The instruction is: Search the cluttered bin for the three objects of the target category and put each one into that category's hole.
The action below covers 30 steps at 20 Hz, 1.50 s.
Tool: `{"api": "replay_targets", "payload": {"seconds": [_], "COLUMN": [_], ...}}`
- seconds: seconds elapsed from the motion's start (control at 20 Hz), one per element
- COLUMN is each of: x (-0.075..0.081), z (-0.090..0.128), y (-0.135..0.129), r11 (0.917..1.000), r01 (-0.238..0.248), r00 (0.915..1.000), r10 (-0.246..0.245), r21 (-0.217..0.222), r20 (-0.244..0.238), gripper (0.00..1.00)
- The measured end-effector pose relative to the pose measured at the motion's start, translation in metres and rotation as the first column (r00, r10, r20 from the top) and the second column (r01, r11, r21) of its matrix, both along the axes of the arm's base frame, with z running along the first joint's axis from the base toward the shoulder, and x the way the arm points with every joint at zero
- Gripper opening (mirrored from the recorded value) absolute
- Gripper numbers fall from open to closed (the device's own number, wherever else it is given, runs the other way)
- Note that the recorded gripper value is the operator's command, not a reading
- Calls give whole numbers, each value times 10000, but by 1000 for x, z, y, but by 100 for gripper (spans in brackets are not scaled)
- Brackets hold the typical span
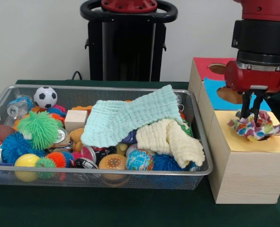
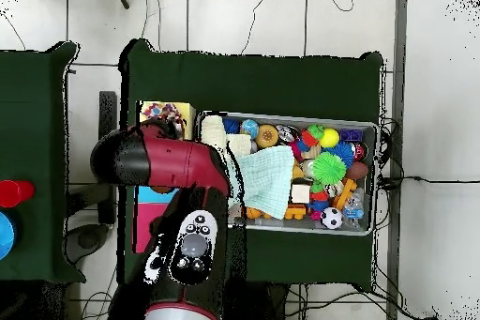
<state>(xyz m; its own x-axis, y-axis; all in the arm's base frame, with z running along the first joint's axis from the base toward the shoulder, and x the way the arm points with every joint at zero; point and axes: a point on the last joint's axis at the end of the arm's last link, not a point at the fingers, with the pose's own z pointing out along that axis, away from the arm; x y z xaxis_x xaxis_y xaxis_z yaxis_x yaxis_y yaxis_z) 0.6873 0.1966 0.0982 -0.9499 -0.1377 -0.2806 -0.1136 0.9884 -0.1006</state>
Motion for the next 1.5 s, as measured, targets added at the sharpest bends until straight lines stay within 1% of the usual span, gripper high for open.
{"api": "replay_targets", "payload": {"seconds": [0.25,0.45,0.5,0.65,0.85,0.9,1.15,1.2,1.3,1.35,1.5], "x": [-8,-11,-10,-8,-6,-3,-1,-1,-4,-8,-8], "z": [-13,-23,-24,-26,-36,-44,-58,-64,-69,-78,-80], "y": [3,3,3,6,8,7,4,4,5,5,6], "r11": [10000,10000,10000,10000,9998,9991,9964,9954,9949,9950,9945], "r01": [-34,-45,-48,-73,-33,68,265,318,346,357,457], "r00": [9999,10000,9997,9990,9988,9985,9976,9973,9972,9974,9960], "r10": [34,46,50,74,23,-90,-315,-377,-406,-413,-525], "r21": [-25,-73,-64,-24,195,408,799,908,948,930,938], "r20": [-145,70,224,433,497,548,623,637,621,584,720], "gripper": [0,0,0,0,0,0,0,0,0,0,0]}}
